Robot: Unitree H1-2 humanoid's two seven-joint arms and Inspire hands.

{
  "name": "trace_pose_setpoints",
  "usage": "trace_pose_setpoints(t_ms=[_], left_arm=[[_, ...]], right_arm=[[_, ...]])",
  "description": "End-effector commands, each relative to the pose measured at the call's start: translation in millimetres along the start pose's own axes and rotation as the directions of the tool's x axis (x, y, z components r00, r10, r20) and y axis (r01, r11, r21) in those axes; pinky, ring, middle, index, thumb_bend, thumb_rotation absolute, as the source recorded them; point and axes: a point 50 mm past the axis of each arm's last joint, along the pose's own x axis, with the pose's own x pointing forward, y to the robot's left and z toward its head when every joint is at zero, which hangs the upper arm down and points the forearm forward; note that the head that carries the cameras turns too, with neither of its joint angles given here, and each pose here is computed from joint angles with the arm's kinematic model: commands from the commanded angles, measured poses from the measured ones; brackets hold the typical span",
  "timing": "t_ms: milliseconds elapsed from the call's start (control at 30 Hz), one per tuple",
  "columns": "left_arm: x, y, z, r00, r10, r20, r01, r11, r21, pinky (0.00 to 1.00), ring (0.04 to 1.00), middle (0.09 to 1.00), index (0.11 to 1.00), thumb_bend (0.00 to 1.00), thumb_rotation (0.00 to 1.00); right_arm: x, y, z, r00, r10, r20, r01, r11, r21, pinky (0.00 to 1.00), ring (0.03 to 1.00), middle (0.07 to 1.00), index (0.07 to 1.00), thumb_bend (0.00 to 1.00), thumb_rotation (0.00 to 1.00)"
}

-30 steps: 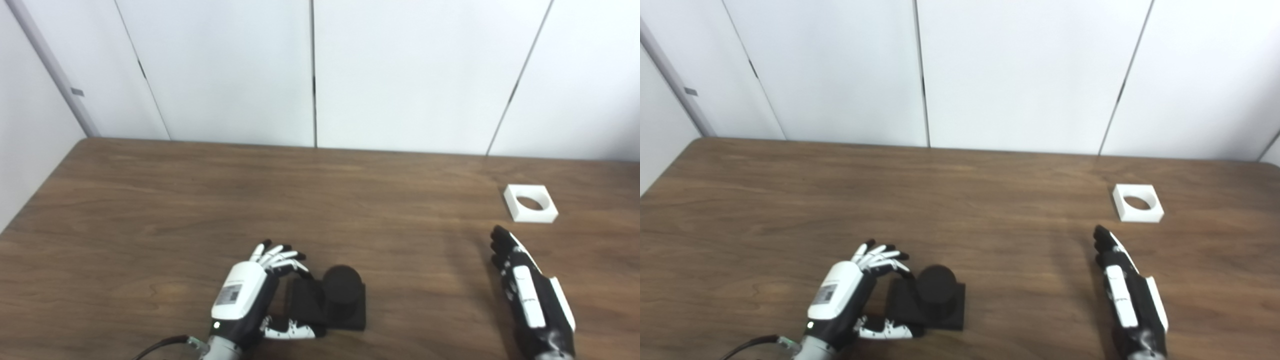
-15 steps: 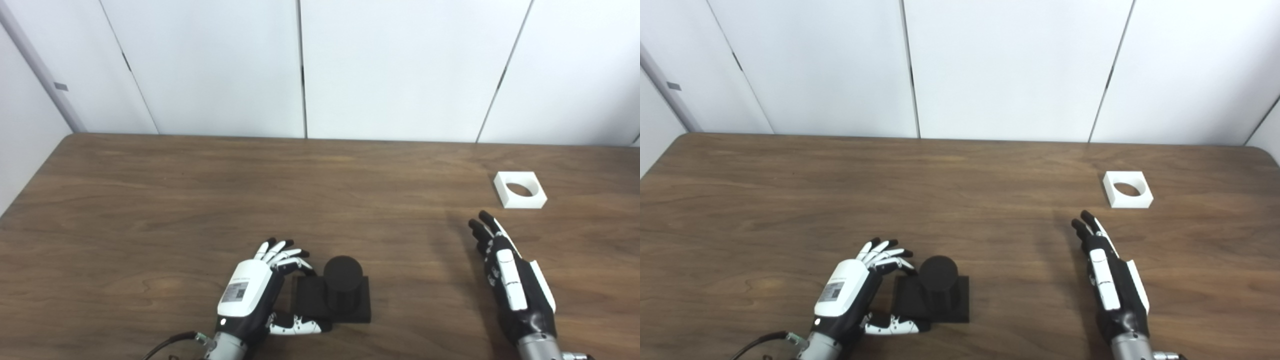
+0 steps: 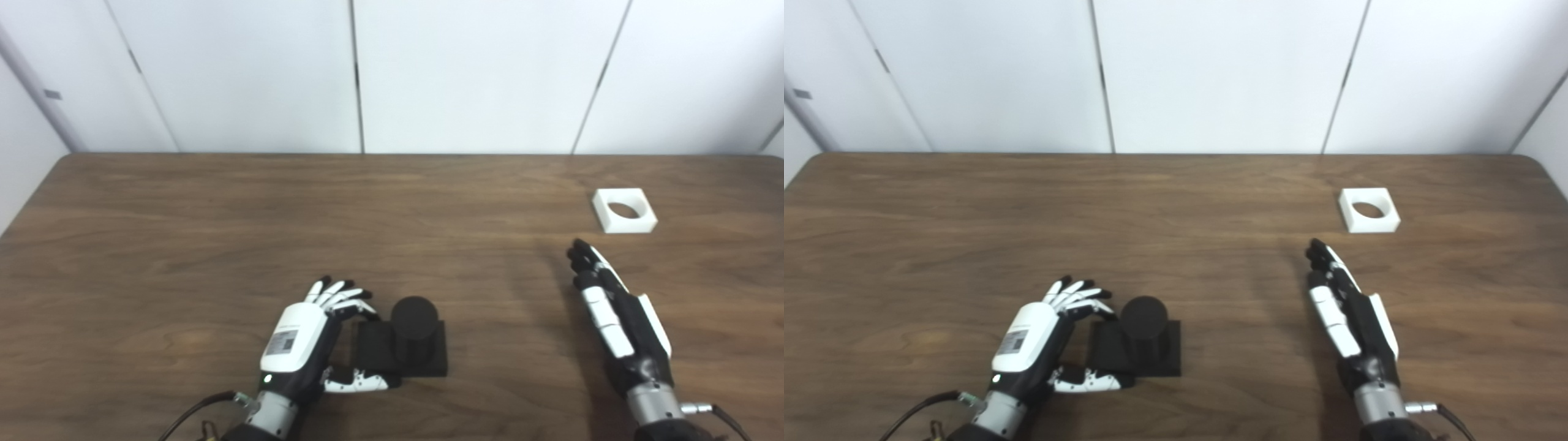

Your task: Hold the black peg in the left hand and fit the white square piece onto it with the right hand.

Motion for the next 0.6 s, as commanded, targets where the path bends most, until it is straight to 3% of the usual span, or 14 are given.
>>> trace_pose_setpoints(t_ms=[0,67,200,433,567], left_arm=[[-11,-15,-12,0.994,-0.100,-0.044,0.101,0.995,0.023,1.00,0.906,0.814,0.484,0.52,0.05],[-11,-16,-14,0.993,-0.104,-0.048,0.105,0.994,0.021,1.00,0.907,0.816,0.484,0.52,0.06],[-13,-15,-21,0.994,-0.101,-0.049,0.102,0.995,0.021,1.00,0.901,0.814,0.484,0.52,0.05],[-16,-14,-30,0.994,-0.101,-0.046,0.102,0.995,0.019,1.00,0.898,0.813,0.485,0.52,0.05],[-18,-15,-32,0.994,-0.105,-0.044,0.105,0.994,0.014,1.00,0.898,0.815,0.484,0.52,0.05]], right_arm=[[20,-23,29,0.995,-0.025,0.101,0.041,0.986,-0.161,0.92,0.937,0.928,0.888,0.58,0.46],[31,-35,38,0.993,-0.020,0.114,0.050,0.962,-0.270,0.87,0.909,0.914,0.877,0.62,0.39],[56,-54,59,0.993,-0.003,0.114,0.058,0.877,-0.477,0.98,0.978,0.949,0.876,0.72,0.28],[92,-68,84,0.994,0.010,0.111,0.065,0.761,-0.646,0.96,1.000,0.979,0.862,0.88,0.17],[116,-79,93,0.994,0.020,0.105,0.063,0.682,-0.729,0.96,1.000,0.984,0.850,0.93,0.15]])
